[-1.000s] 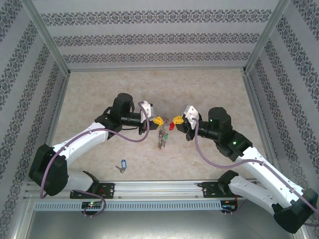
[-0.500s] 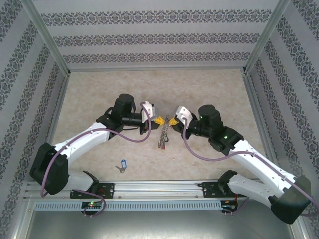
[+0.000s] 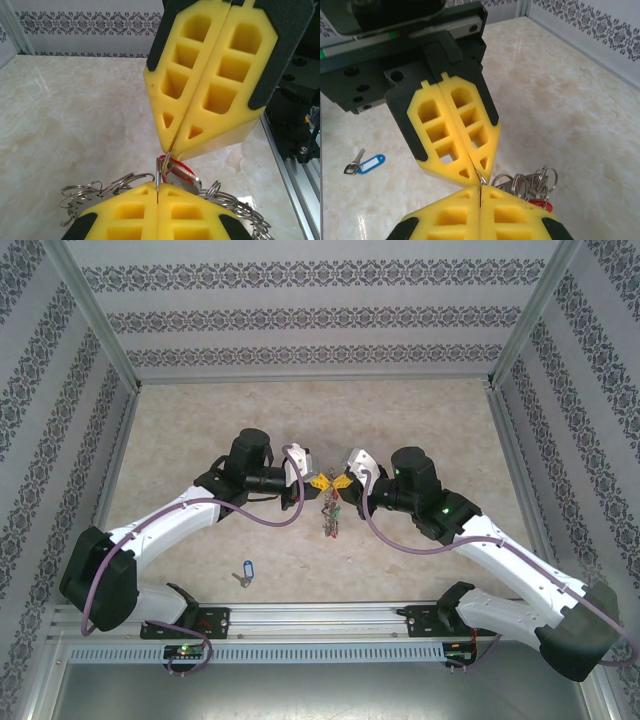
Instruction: Put the keys on the keyring
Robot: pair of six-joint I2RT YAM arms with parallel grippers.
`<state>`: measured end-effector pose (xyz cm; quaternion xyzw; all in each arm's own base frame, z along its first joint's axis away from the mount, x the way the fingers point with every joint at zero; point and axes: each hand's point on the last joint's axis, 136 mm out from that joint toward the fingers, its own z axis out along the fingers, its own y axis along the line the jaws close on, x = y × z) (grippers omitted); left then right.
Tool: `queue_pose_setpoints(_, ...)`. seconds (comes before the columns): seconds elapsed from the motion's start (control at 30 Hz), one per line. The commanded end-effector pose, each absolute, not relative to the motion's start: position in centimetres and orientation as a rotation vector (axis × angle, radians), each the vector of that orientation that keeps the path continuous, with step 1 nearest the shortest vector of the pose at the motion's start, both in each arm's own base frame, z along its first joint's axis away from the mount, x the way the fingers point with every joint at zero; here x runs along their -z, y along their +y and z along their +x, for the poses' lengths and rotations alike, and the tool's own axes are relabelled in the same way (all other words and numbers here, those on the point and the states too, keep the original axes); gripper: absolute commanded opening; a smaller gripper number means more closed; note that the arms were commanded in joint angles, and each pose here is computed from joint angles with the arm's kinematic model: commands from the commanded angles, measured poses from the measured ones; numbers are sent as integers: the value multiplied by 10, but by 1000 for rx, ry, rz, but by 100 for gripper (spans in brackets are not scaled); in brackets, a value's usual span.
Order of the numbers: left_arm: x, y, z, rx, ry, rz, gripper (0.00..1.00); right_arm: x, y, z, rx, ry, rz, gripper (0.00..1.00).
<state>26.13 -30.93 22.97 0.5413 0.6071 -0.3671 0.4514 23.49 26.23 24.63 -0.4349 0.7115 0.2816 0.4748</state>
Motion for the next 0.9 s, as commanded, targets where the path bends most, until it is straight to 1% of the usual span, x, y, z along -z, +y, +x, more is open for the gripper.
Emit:
queue_pose_setpoints(0.0,-242,-318,257,914,1412,1358,0,-266,268,240,-697,1683,-1023,0)
queue_pose_setpoints(0.13,-243,-317,257,915,1411,1357,0,-264,269,242,-684,1688,-1021,0)
queue_pose_setpoints(0.37,-245,-316,256,907,1404,1344,0,-250,268,249,-582,1738,-1039,0)
queue_pose_setpoints(0.63,-246,-315,256,900,1397,1339,0,-249,249,263,-465,1776,-932,0)
queue_pose_setpoints(0.87,-242,-315,256,896,1400,1338,0,-245,243,264,-470,1812,-881,0)
